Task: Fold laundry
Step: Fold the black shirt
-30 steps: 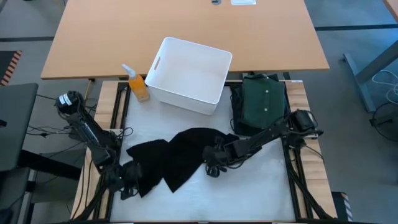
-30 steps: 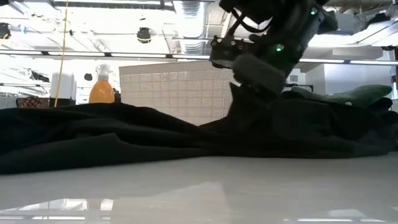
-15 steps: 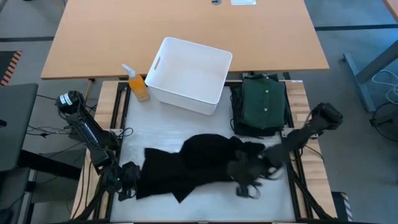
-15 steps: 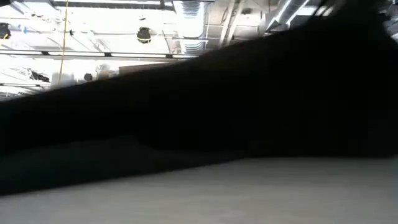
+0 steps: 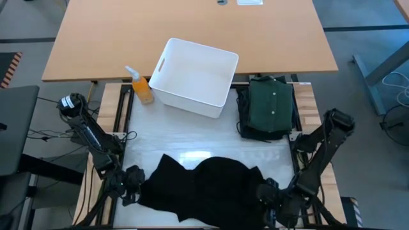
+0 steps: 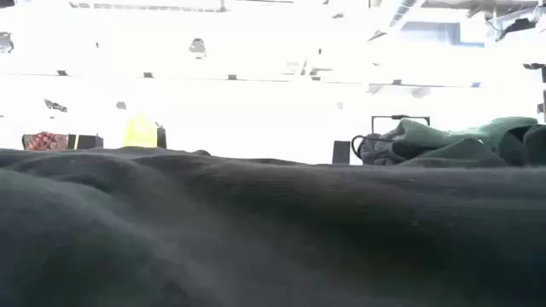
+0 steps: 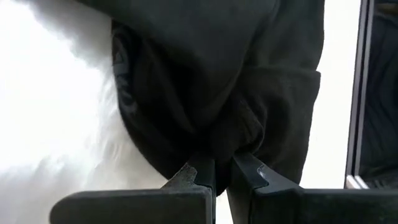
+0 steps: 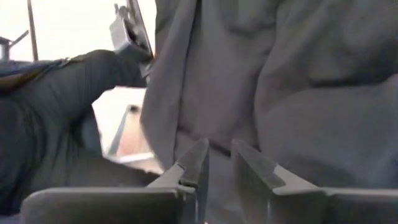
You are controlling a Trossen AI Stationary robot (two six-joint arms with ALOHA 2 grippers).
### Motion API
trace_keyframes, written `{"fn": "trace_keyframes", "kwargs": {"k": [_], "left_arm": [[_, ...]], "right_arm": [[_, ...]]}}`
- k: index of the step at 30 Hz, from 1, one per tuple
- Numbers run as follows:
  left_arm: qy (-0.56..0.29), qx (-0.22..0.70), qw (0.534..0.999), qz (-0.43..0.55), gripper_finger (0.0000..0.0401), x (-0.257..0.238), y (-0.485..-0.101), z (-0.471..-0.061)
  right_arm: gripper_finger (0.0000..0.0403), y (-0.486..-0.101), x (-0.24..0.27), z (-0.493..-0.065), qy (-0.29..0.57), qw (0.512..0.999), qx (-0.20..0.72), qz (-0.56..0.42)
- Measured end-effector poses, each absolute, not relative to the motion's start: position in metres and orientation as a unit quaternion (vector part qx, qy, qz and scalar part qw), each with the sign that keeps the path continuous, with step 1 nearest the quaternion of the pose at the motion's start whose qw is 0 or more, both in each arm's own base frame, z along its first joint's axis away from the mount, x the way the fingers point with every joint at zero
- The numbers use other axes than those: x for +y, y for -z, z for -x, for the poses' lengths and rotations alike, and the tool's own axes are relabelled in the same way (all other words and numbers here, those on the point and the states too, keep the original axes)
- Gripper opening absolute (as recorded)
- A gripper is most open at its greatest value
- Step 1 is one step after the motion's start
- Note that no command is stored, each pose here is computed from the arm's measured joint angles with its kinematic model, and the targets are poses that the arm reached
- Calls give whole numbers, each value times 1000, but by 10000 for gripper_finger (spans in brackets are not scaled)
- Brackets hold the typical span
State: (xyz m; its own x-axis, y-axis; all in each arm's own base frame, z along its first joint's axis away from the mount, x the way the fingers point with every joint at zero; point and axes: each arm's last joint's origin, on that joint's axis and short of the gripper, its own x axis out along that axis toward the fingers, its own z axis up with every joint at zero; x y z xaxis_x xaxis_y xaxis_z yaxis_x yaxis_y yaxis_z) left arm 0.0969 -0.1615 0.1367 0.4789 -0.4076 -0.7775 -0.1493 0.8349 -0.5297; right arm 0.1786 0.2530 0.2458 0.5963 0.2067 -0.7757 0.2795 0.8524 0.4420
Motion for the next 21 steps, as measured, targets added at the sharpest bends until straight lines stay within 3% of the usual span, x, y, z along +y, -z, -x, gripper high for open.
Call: {"fn": "trace_keyframes", "kwargs": {"k": [4, 15, 21], "left_arm": [[78, 501, 813, 285, 0, -162, -137, -97], [63, 497, 811, 303, 0, -162, -137, -98], [61, 496, 811, 304, 0, -162, -137, -98]], "right_arm": [[120, -237, 258, -180, 14, 850, 462, -252], [220, -198, 303, -187, -119, 809, 522, -245], [229, -171, 318, -172, -136, 796, 558, -190]]}}
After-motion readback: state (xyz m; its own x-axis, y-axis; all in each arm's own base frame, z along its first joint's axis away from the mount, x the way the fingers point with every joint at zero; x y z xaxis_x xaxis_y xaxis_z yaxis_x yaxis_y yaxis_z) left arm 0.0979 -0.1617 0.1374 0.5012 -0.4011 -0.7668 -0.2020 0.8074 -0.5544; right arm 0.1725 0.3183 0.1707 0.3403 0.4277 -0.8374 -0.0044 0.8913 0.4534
